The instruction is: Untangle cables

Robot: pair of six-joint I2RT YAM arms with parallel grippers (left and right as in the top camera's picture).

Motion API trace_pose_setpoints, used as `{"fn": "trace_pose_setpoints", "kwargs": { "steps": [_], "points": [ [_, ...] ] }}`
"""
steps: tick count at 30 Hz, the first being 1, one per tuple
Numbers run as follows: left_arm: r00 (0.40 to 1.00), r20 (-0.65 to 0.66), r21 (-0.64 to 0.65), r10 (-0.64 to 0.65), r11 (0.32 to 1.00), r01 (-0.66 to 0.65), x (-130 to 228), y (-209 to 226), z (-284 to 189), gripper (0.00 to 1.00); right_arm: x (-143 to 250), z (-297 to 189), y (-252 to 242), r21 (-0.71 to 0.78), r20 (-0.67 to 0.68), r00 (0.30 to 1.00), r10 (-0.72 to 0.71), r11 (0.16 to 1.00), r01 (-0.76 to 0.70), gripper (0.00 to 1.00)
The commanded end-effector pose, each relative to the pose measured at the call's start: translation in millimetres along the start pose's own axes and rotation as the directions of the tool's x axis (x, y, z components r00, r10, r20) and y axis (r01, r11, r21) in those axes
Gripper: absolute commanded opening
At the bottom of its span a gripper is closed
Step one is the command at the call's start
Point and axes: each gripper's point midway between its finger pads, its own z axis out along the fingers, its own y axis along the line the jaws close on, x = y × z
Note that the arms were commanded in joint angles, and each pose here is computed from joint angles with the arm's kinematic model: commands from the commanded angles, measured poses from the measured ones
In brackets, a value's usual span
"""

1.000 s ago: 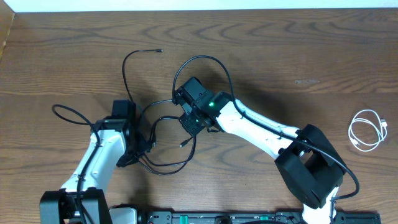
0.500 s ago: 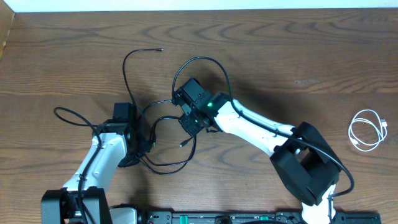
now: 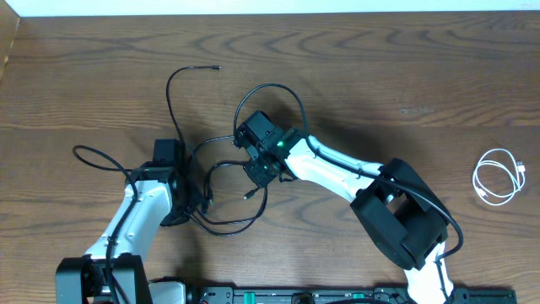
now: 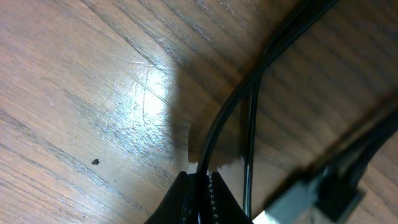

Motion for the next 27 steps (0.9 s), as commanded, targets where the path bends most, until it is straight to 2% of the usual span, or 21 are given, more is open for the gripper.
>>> {"fn": "trace_pose_setpoints", "kwargs": {
  "steps": [1,6,10,13,14,15,17,19,23,27],
  "points": [
    [1.0,0.0,-0.019,-0.003,1.0,0.003,1.2,3.5,2.3,0.08,4.8,4.4,-15.9,0.091,-0.013,1.0,-0.006,0.996,0.007,0.01],
    [1.0,0.0,-0.019,-0.003,1.0,0.003,1.2,3.5,2.3,0.08,4.9,3.3,-24.6,0.141,-0.012,1.0,-0.006,0.99,0.007,0.02],
    [1.0,0.0,-0.019,-0.004,1.0,0.004,1.2,3.5,2.3,0.08,4.8,3.3,-24.3,0.14,-0.012,1.0,-0.006,0.99,0.008,0.15],
    [1.0,0.0,-0.019,-0.003,1.0,0.003,1.2,3.5,2.3,0.08,4.7,3.3,-24.3,0.14,-0.011,1.0,-0.006,0.99,0.008,0.2],
    [1.0,0.0,-0.019,-0.003,1.0,0.003,1.2,3.5,2.3,0.08,4.5,3.4,-24.2,0.14,-0.011,1.0,-0.006,0.99,0.008,0.27],
    [1.0,0.0,-0.019,-0.004,1.0,0.004,1.2,3.5,2.3,0.08,4.4,3.4,-24.2,0.14,-0.01,1.0,-0.006,0.99,0.008,0.48],
    [1.0,0.0,-0.019,-0.003,1.0,0.003,1.2,3.5,2.3,0.08,4.0,3.4,-24.2,0.14,-0.009,1.0,-0.007,0.99,0.008,0.59],
    [1.0,0.0,-0.019,-0.004,1.0,0.004,1.1,3.5,2.3,0.08,4.0,3.4,-24.2,0.14,-0.009,1.0,-0.006,0.99,0.007,0.57],
    [1.0,0.002,-0.018,-0.003,1.0,0.003,0.7,3.2,2.3,0.08,3.2,3.4,-24.0,0.139,-0.005,1.0,-0.007,0.99,0.007,0.22],
    [1.0,0.003,-0.017,-0.004,1.0,0.004,0.4,3.0,2.3,0.08,3.4,3.4,-24.1,0.139,-0.006,1.0,-0.007,0.99,0.007,0.01]
  ]
}}
